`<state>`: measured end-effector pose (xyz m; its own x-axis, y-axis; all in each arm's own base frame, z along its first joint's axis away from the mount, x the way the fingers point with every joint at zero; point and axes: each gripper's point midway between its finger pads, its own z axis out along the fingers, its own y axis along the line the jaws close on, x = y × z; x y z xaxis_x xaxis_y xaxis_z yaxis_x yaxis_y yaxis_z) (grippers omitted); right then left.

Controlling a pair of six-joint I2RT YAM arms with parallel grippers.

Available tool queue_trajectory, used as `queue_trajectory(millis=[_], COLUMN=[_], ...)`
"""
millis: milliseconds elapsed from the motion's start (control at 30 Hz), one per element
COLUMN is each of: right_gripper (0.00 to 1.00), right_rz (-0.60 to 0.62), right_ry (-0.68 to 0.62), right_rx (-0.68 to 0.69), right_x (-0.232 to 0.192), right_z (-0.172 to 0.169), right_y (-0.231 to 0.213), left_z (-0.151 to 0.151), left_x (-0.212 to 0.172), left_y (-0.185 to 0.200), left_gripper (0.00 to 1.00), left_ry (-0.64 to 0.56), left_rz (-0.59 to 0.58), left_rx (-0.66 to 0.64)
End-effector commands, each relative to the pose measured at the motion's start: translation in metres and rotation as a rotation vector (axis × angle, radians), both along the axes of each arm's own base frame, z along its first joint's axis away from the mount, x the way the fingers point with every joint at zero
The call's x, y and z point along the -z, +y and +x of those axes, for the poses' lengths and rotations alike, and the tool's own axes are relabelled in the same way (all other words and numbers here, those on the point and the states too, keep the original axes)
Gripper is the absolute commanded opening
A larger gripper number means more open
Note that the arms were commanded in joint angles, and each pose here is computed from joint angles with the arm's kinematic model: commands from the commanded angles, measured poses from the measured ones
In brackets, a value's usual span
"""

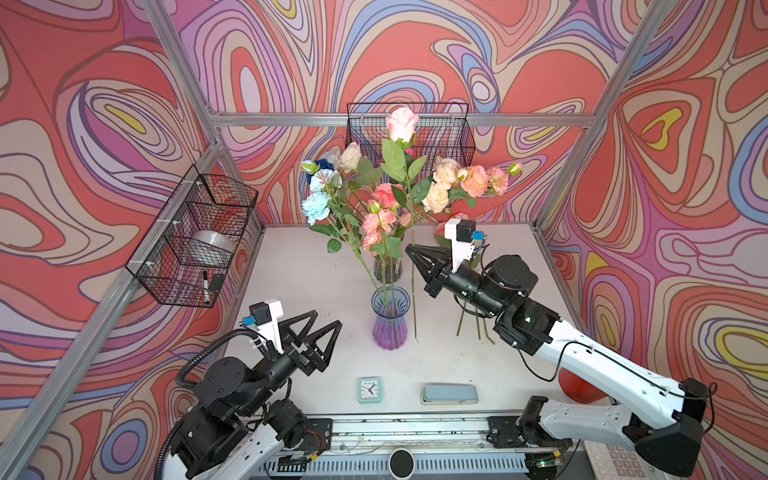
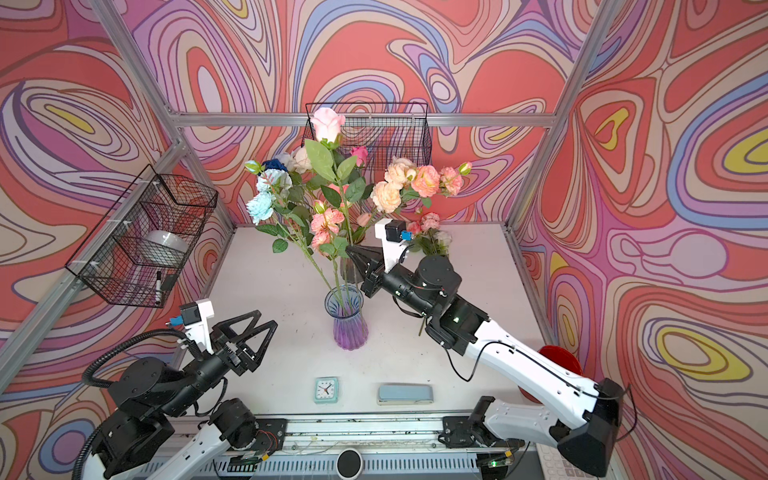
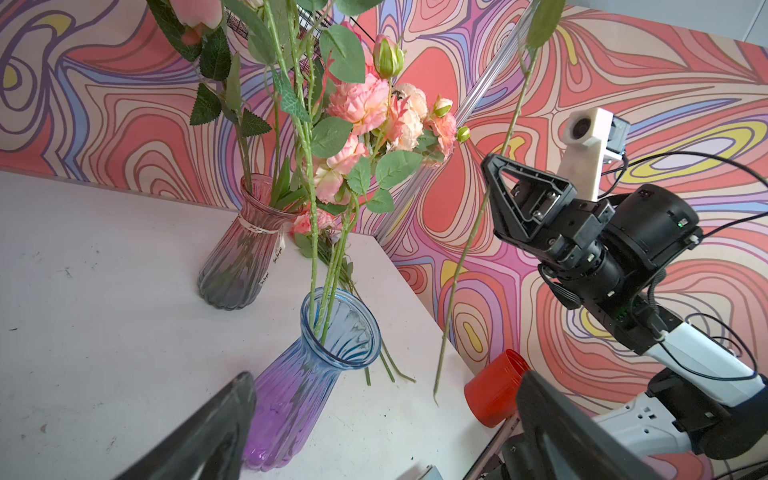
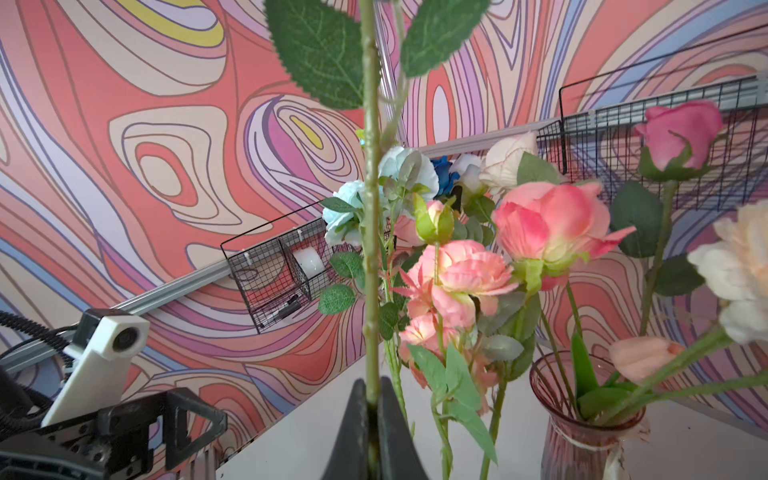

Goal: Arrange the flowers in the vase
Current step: 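Carry the pink rose over the blue-purple vase with the right gripper, then lower the pink rose stem into the vase and open the right gripper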

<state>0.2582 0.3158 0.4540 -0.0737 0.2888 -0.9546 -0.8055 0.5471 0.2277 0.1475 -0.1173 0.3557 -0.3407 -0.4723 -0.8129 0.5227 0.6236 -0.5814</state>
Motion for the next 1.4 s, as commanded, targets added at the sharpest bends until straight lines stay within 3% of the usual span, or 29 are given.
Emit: queue_trajectory(millis=[0, 333, 533, 933, 1000, 1167, 1367], right_gripper=[0.00, 0.00, 0.00, 0.01, 0.09, 0.40, 0.47], right_rz=[0.138, 0.123, 0.030, -0.051, -0.070, -0.097, -0.092], right_ry=[-0.210, -0.281, -0.295, -0.149, -0.110, -0.014, 0.075], right_rx=[0.117, 0.255, 0.302, 0.259, 0.245, 0.205, 0.181], right_x=[-0.063, -0.042, -0.011, 0.055, 0.064, 0.081, 0.089], right_z=[-0.001, 0.026, 0.029, 0.025, 0.024, 0.018, 0.007], right_y=[-0.013, 0.009, 0.023, 0.023, 0.024, 0.022, 0.010], left_z=[-0.004, -0.003, -0.004, -0.003, -0.003, -0.005, -0.004], left_x=[-0.008, -0.007, -0.006, -0.006, -0.006, -0.006, -0.006], left_y=[0.000, 0.000, -0.001, -0.003, -0.003, -0.004, -0.004], left_gripper=[1.00, 1.00, 1.00, 1.00, 1.00, 1.00, 1.00], left_ry=[-0.009, -0.013, -0.013, -0.013, -0.012, -0.010, -0.009], left_rz=[-0.003, 0.003, 0.005, 0.006, 0.007, 0.007, 0.007], left_rx=[0.012, 0.011, 0.017, 0.024, 0.026, 0.032, 0.034])
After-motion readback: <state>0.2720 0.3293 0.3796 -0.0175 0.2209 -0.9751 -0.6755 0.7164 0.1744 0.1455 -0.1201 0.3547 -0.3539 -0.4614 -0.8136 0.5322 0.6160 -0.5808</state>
